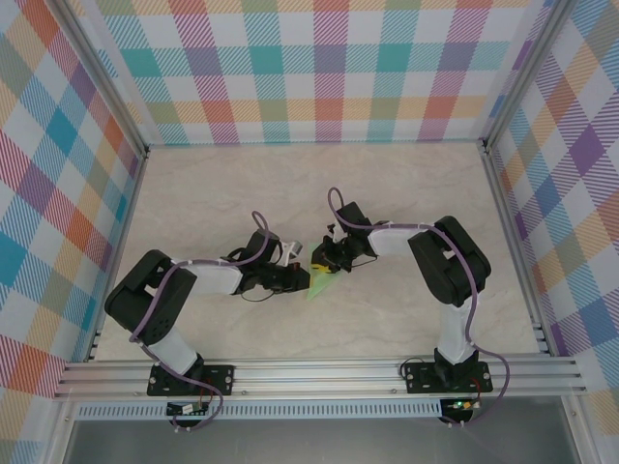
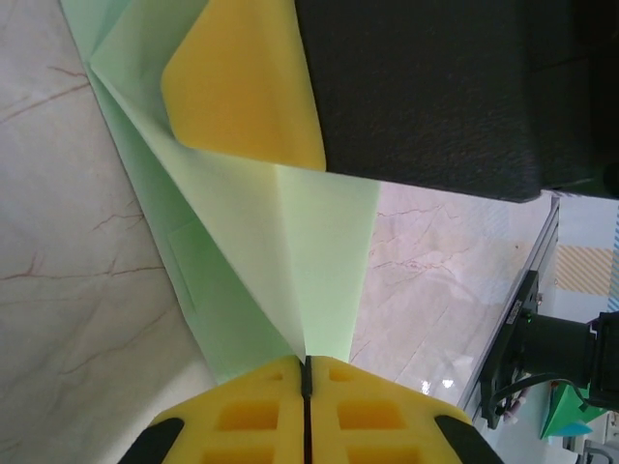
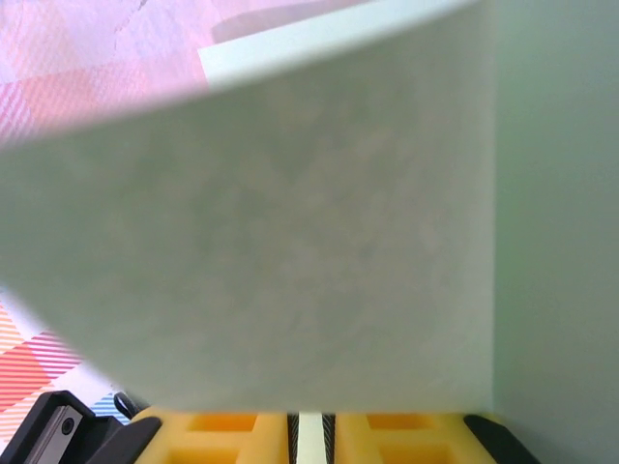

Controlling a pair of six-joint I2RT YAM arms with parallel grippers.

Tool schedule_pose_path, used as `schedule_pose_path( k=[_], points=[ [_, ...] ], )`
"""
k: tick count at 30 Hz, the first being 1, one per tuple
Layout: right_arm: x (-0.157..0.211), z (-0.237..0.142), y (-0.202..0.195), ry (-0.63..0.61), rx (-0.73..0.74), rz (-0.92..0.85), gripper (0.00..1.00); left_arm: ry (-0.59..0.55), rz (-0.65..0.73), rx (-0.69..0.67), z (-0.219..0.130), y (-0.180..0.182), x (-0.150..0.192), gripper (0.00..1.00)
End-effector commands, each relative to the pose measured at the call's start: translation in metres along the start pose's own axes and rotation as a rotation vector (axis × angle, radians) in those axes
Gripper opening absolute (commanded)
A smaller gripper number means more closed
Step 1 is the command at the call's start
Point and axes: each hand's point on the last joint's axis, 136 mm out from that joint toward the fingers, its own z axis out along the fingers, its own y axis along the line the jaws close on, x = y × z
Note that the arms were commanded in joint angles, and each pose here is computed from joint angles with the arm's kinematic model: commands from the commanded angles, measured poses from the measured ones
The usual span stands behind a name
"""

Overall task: Fold a paper plane with a square sheet of paper (pick it up from the middle)
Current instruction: Fourth fold the wing at the center of the table.

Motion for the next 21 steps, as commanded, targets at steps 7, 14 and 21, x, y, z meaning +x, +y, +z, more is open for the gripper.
schedule_pose_path(
  k=[7,14,21],
  points=[
    [0.002,0.005,-0.031,-0.002,0.087,0.032,0.17,0.079,-0.023,0.020,-0.003,0.006,0.023,0.15],
    [0.005,0.005,-0.037,-0.001,0.102,0.043,0.17,0.088,-0.014,0.036,-0.003,0.003,0.024,0.05],
    [0.006,0.006,-0.041,-0.002,0.113,0.047,0.17,0.154,-0.006,0.053,0.002,0.004,0.038,0.00]
  ],
)
